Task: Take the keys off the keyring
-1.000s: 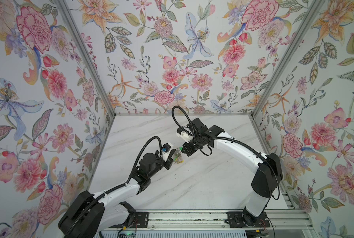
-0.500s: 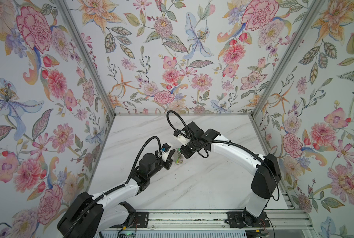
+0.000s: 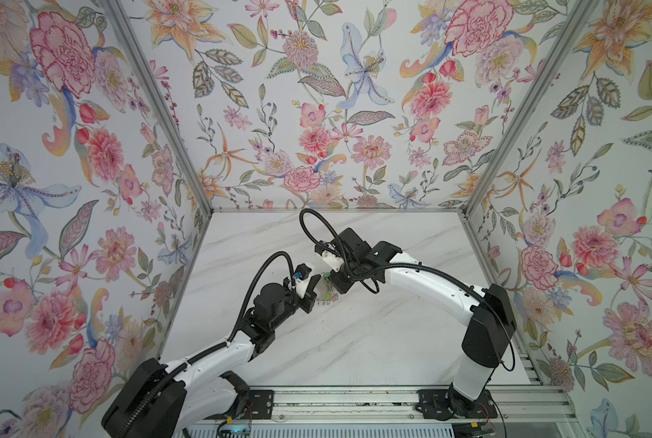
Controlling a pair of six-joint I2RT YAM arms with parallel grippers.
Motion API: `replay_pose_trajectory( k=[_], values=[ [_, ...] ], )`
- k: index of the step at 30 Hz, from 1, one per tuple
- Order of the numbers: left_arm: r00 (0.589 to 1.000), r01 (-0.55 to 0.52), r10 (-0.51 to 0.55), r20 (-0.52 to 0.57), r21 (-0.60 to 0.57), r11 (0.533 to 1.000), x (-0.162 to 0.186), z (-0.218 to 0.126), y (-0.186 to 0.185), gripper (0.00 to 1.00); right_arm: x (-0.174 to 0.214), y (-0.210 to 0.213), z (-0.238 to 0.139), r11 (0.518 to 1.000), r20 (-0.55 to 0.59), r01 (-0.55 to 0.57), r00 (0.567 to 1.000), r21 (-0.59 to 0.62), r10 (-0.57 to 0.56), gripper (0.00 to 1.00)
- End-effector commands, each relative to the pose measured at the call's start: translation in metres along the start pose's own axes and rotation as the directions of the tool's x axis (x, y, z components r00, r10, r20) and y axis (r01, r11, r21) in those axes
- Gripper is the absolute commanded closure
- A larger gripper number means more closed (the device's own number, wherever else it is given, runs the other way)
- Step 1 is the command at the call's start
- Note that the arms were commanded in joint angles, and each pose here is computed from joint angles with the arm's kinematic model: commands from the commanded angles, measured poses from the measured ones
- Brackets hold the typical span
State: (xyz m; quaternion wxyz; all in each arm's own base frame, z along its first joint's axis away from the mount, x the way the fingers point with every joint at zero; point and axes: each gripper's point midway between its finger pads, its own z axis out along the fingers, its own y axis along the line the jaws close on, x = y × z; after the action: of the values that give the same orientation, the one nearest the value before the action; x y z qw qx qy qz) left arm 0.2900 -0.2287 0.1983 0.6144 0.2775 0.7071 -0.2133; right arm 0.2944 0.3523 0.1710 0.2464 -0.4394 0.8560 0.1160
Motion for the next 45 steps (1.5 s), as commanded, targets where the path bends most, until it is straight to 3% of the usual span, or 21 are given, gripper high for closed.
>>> replay_pose_trajectory(
  k=[1,16,23,34,40,45],
  values=[
    [0.974,0.015,-0.004,0.228,-0.046,0.999,-0.063,-0.016,0.01,1.0,0.037,-0.027,0.018,0.992,-0.139,0.016,0.99,0.124,0.002,0.99],
    [0.933,0.07,-0.023,0.36,-0.118,0.99,-0.081,-0.043,0.023,1.0,0.037,-0.017,0.021,0.997,-0.141,0.006,0.99,0.078,0.005,0.99],
    [0.907,0.083,-0.034,0.421,-0.097,0.992,-0.093,-0.044,0.021,1.0,0.018,0.0,0.01,0.993,-0.094,0.086,0.992,0.087,-0.078,0.99],
    [0.901,0.087,-0.048,0.431,-0.071,0.994,-0.101,-0.036,0.019,1.0,0.019,-0.006,0.005,0.967,-0.101,0.181,0.981,0.182,-0.164,0.99],
    [0.901,0.111,-0.087,0.424,-0.032,0.993,-0.097,-0.031,0.014,1.0,-0.005,-0.002,-0.004,0.951,0.013,0.212,0.975,0.225,-0.221,0.99],
    [0.911,0.121,-0.095,0.402,-0.04,0.992,-0.09,-0.029,0.016,1.0,-0.006,-0.008,0.0,0.95,0.01,0.204,0.977,0.236,-0.212,0.99]
  ],
)
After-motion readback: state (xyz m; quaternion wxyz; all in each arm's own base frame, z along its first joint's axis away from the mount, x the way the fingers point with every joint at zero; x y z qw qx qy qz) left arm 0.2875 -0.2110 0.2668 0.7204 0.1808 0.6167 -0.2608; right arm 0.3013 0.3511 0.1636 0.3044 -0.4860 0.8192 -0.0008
